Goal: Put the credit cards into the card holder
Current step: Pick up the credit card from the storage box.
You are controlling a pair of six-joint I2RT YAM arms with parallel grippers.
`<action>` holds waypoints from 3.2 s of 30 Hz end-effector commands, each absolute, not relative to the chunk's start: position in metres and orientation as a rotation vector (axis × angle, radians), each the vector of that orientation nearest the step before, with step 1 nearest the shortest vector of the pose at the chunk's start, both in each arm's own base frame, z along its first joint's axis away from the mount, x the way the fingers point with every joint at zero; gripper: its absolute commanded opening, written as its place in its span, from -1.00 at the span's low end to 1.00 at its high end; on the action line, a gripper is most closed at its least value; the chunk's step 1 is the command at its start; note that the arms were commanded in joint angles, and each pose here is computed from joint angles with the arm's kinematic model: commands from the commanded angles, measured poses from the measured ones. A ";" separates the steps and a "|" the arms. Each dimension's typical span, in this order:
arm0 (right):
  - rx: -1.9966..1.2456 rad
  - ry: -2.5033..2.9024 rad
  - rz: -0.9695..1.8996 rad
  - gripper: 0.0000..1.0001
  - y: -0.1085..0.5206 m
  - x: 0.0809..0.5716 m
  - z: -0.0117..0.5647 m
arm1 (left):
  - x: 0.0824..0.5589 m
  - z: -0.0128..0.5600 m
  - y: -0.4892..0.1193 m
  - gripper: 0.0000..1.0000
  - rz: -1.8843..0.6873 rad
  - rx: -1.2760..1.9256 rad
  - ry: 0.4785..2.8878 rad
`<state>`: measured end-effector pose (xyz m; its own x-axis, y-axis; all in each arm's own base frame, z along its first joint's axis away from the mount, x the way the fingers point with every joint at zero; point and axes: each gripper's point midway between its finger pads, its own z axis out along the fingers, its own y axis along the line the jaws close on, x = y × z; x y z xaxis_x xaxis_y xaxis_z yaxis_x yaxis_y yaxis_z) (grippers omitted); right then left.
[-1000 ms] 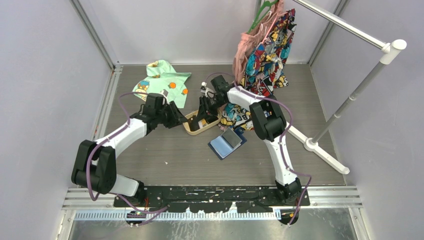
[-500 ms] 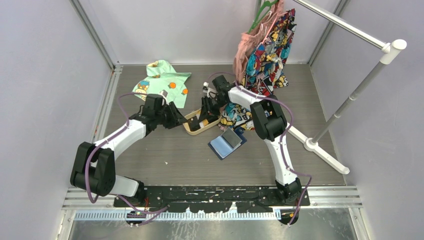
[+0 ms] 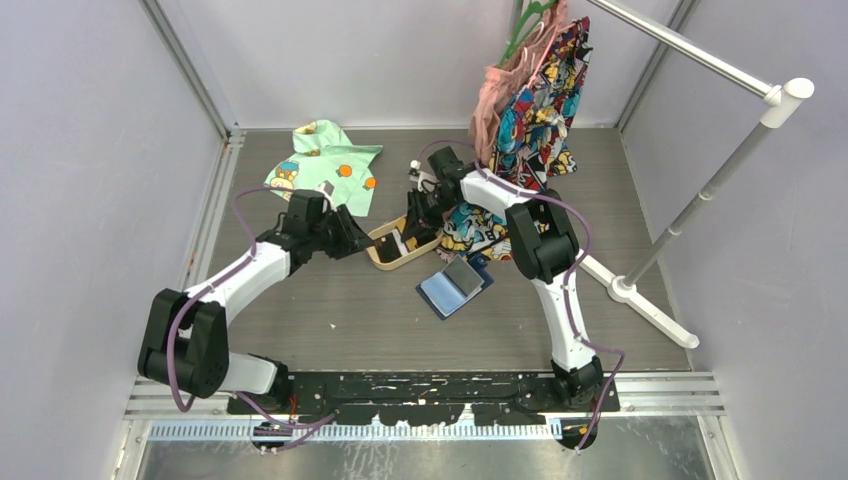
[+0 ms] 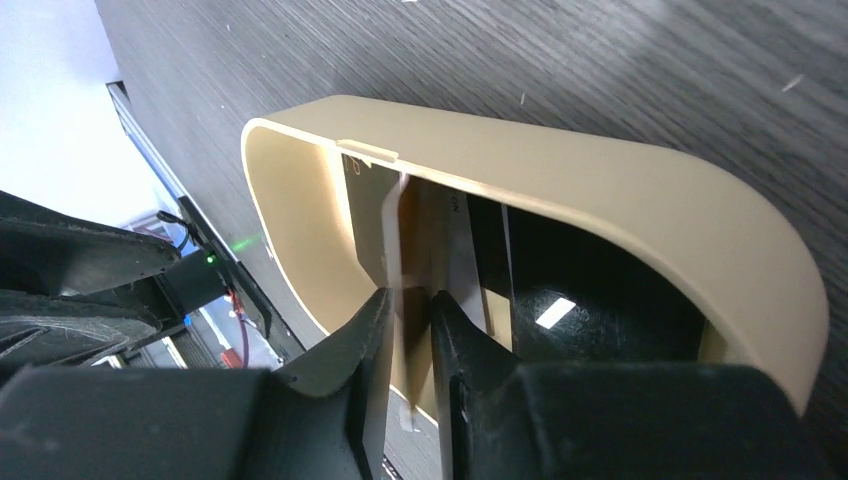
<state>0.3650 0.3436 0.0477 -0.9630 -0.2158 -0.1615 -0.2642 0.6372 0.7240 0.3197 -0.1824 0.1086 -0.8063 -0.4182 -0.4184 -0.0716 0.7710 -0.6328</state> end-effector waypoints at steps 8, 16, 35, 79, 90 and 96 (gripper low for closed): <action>-0.477 2.690 1.076 -0.93 0.327 0.379 0.086 | 0.319 0.138 -0.183 -0.31 -0.884 -0.338 2.309; -0.660 2.508 1.246 -0.98 0.333 0.357 0.145 | 0.309 0.180 -0.192 -0.26 -1.054 -0.278 2.096; -1.007 2.015 1.863 -0.98 0.307 0.209 0.230 | 0.229 0.272 -0.205 0.40 -1.493 -0.107 1.418; -1.042 1.907 1.906 -0.98 0.297 0.207 0.264 | 0.209 0.277 -0.250 0.01 -1.646 -0.050 1.375; -1.032 1.914 1.908 -0.98 0.296 0.209 0.264 | 0.212 0.278 -0.265 -0.22 -1.712 -0.018 1.348; -1.025 1.925 1.901 -0.98 0.296 0.210 0.260 | 0.213 0.282 -0.275 -0.68 -1.762 0.018 1.334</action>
